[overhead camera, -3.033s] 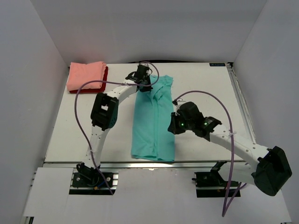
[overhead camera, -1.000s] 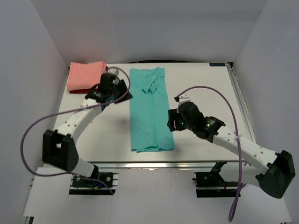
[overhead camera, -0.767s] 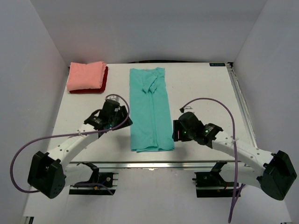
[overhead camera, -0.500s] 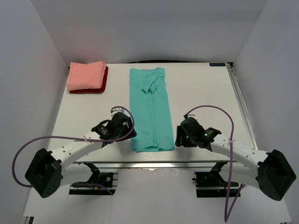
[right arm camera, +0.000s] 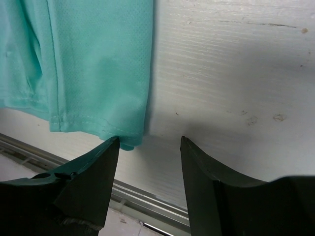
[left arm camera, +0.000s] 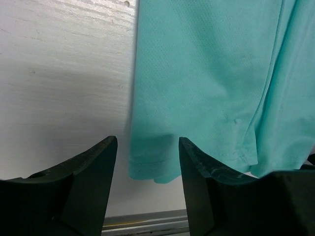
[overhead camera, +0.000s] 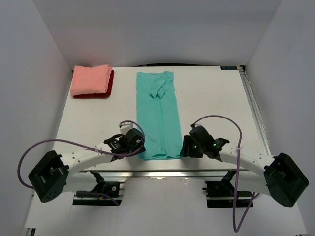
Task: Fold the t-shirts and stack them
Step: Grab the bottom of the folded rectangular tshirt with both arms
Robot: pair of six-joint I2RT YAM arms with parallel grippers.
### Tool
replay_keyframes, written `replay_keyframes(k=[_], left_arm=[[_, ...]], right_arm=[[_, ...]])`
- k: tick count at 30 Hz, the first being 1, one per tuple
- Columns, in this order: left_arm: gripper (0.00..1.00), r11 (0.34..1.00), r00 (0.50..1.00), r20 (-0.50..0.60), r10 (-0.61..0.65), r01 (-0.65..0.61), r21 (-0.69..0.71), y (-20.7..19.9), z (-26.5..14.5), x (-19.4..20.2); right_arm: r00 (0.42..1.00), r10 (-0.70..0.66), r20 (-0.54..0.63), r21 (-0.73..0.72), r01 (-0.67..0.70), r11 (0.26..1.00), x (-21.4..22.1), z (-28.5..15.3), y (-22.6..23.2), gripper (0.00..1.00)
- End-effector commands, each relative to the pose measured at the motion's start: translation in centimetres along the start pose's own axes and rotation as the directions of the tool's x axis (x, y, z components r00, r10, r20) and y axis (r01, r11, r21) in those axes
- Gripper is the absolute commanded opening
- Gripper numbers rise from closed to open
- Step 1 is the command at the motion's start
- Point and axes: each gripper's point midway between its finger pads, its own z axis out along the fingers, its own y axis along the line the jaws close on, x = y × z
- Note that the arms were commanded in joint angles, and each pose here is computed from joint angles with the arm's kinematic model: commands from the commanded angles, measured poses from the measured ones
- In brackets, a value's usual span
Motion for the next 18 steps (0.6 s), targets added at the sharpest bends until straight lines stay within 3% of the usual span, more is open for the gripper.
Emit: replay_keyframes(k=[1, 9, 18], left_arm=[[0.64, 0.999, 0.998, 0.045, -0.040, 0.041, -0.013, 0.3, -0.2, -0.4], [0.55, 0.998, 0.997, 0.034, -0.068, 0.068, 0.009, 0.1, -0.8, 0.7], [0.56, 0.998, 0.998, 0.007, -0.062, 0.062, 0.000, 0.2, -1.4, 2.8]], right_arm=[[1.000, 0.020, 0.007, -0.049, -0.020, 0.999, -0.1, 0.5, 0.9, 0.59], [1.000, 0.026, -0.017, -0.082, -0.027, 0.996, 0.4, 0.5, 1.4, 0.59], [0.999, 0.042, -0.017, -0.089, -0.044, 0.995, 0.2, 0.3, 1.8, 0.66]])
